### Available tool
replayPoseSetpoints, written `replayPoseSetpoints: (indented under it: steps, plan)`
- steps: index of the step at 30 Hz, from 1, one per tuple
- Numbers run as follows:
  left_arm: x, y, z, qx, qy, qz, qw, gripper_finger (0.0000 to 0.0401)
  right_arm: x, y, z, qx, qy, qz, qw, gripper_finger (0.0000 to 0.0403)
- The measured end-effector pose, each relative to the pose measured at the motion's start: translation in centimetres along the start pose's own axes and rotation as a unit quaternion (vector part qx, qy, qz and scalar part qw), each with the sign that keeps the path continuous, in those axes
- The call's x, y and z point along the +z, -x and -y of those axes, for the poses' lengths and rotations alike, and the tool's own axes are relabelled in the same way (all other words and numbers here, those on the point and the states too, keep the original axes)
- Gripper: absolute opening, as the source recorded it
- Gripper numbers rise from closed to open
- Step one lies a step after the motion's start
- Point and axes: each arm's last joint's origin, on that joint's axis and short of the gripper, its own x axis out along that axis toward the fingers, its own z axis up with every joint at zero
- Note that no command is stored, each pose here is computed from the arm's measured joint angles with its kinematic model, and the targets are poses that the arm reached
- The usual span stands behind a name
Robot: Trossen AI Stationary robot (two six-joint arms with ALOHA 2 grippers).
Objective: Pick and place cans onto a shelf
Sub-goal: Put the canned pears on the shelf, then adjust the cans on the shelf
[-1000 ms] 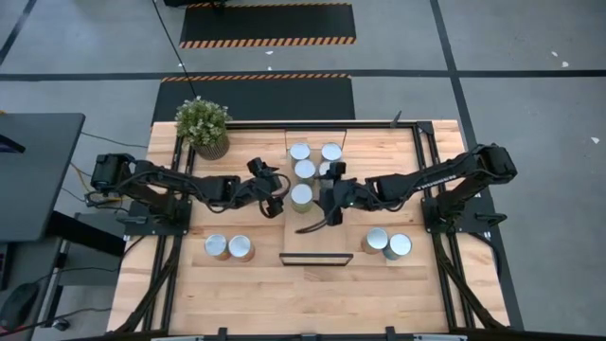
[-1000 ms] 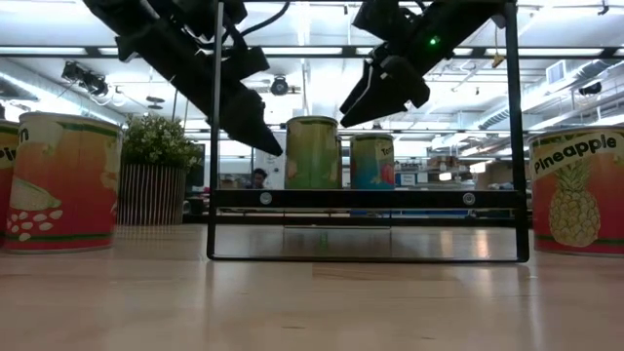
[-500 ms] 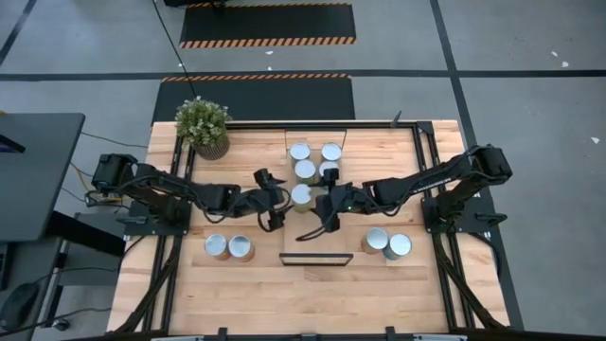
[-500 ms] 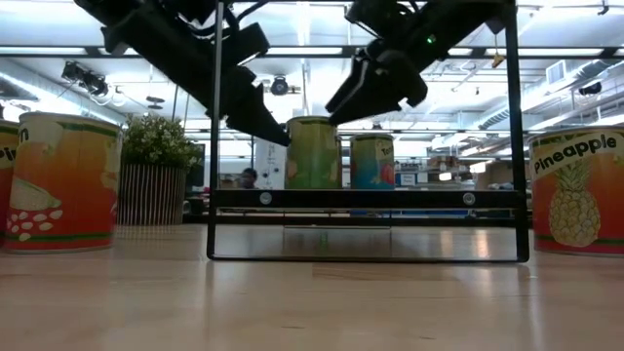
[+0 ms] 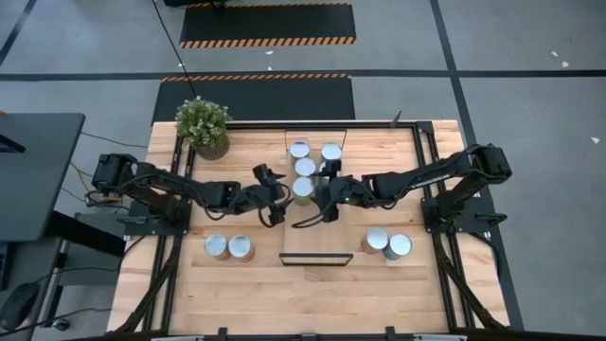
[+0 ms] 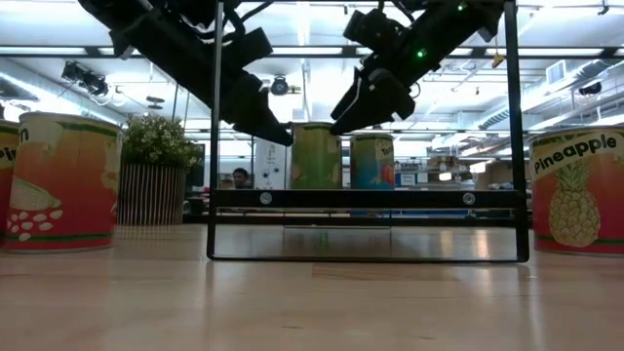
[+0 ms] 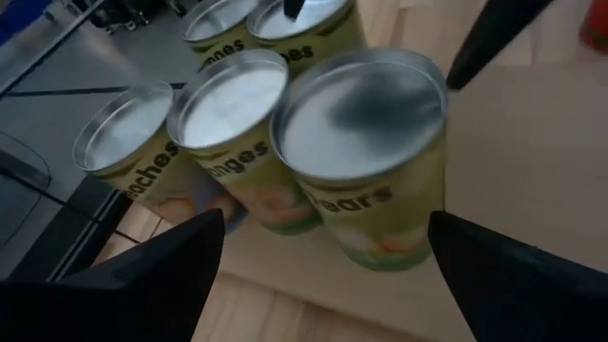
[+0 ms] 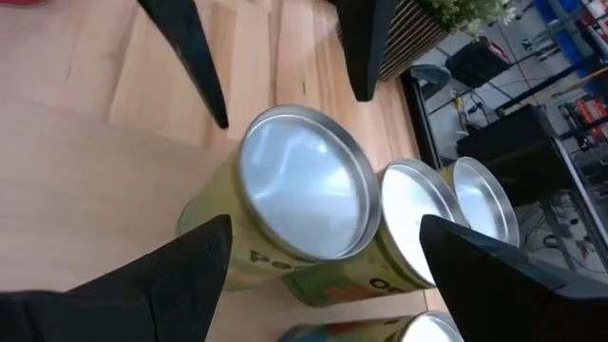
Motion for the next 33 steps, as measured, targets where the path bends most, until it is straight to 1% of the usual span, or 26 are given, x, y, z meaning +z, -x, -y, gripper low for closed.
replayPoseSetpoints:
  steps: [4, 8, 13, 16, 18, 20, 26, 30, 33]
  plan:
    - [0.0, 0.7, -0.1, 0.005, -0.007, -0.008, 1.000, 0.0375, 0.8, 1.4, -0.3, 0.000, 0.012, 0.001, 1.000, 0.0348]
    - [-0.1, 0.9, -0.8, 0.027, -0.001, -0.021, 0.999, 0.0375, 0.8, 2.8, 0.0, -0.022, 0.034, -0.041, 0.998, 0.0348]
    - [-0.7, -0.4, -2.6, 0.017, 0.012, -0.046, 0.999, 0.0375, -0.1, 4.5, 2.3, -0.034, -0.010, -0.078, 0.996, 0.0348]
    - [-0.9, -1.2, -4.0, 0.038, 0.004, -0.058, 0.998, 0.0375, -0.9, 5.6, 3.7, -0.043, -0.037, -0.098, 0.994, 0.0348]
    - [-0.9, -1.6, -5.2, 0.055, 0.004, -0.057, 0.997, 0.0375, -1.8, 6.0, 4.6, -0.063, -0.048, -0.119, 0.990, 0.0348]
    - [-0.9, -2.0, -6.2, 0.072, 0.008, -0.055, 0.996, 0.0375, -3.0, 6.0, 5.5, -0.087, -0.055, -0.142, 0.985, 0.0348]
    - [-0.9, -3.0, -8.8, 0.114, 0.044, -0.041, 0.992, 0.0375, -6.2, 4.9, 8.1, -0.129, -0.087, -0.191, 0.969, 0.0348]
    - [-1.0, -3.3, -9.7, 0.127, 0.056, -0.036, 0.990, 0.0375, -7.9, 3.5, 9.4, -0.152, -0.091, -0.212, 0.961, 0.0348]
    - [-1.0, -3.6, -10.2, 0.122, 0.065, -0.026, 0.990, 0.0375, -8.4, 2.4, 10.2, -0.152, -0.100, -0.205, 0.962, 0.0348]
